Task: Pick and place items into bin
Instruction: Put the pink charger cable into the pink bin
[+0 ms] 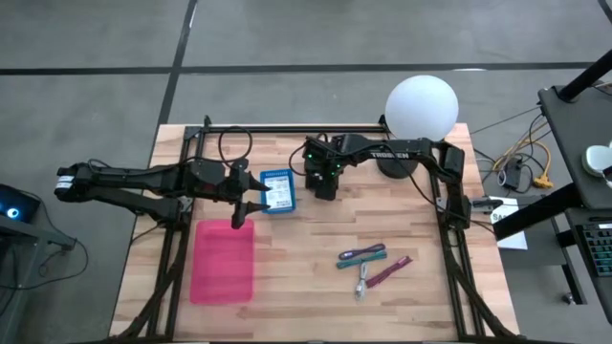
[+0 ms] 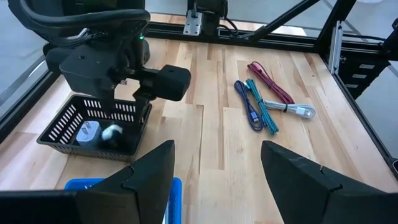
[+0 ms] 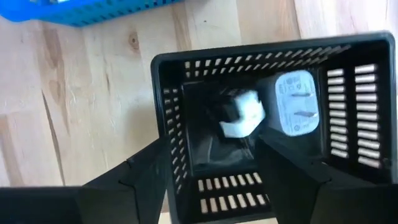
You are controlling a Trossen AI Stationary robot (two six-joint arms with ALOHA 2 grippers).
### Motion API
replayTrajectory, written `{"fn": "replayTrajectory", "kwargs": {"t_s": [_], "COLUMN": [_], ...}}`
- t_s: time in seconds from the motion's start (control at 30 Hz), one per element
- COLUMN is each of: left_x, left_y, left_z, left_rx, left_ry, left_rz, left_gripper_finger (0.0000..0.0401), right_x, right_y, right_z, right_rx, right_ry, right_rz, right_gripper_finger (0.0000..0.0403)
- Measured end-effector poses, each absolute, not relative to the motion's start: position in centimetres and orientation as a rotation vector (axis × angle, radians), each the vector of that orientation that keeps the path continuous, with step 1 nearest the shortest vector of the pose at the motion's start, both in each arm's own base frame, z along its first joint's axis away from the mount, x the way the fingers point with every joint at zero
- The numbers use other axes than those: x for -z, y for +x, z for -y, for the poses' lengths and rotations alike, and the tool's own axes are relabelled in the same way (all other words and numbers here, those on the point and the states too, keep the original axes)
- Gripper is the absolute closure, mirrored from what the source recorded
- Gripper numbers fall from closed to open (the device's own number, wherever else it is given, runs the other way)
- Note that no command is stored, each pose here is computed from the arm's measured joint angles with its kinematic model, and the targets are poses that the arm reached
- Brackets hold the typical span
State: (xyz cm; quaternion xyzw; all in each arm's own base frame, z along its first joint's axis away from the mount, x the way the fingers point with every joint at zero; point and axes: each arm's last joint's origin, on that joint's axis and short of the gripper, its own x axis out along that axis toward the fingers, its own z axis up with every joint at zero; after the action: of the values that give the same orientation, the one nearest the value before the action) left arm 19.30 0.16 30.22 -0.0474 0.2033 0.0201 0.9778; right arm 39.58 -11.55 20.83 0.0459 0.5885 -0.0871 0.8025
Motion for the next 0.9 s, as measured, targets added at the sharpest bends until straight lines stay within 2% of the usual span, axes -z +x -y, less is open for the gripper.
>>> {"fn": "replayTrajectory", "kwargs": {"t_s": [0.2, 0.37, 0.7, 0.9], "left_x": [-30.2, -30.2, -30.2, -30.2], "left_y": [19.3, 19.3, 19.3, 19.3], "left_z": [-0.2, -0.2, -0.2, -0.2], "left_rx": [-0.041, -0.04, -0.04, -0.04], "left_ry": [-0.096, -0.096, -0.096, -0.096], "left_rz": [-0.41, -0.41, -0.412, -0.415], "left_gripper_finger": [0.0177, 0.0177, 0.0177, 0.0177], "right_x": [-22.4, -25.4, -31.6, -32.3], "right_y": [39.3, 39.0, 36.4, 33.6], "right_z": [11.4, 9.6, 1.5, -4.0], "right_rx": [0.291, 0.228, 0.136, 0.075], "right_ry": [0.252, 0.307, 0.26, 0.241], "right_rz": [-1.22, -1.135, -1.038, -1.19], "right_gripper_finger": [0.0184, 0.0184, 0.0184, 0.0184]}}
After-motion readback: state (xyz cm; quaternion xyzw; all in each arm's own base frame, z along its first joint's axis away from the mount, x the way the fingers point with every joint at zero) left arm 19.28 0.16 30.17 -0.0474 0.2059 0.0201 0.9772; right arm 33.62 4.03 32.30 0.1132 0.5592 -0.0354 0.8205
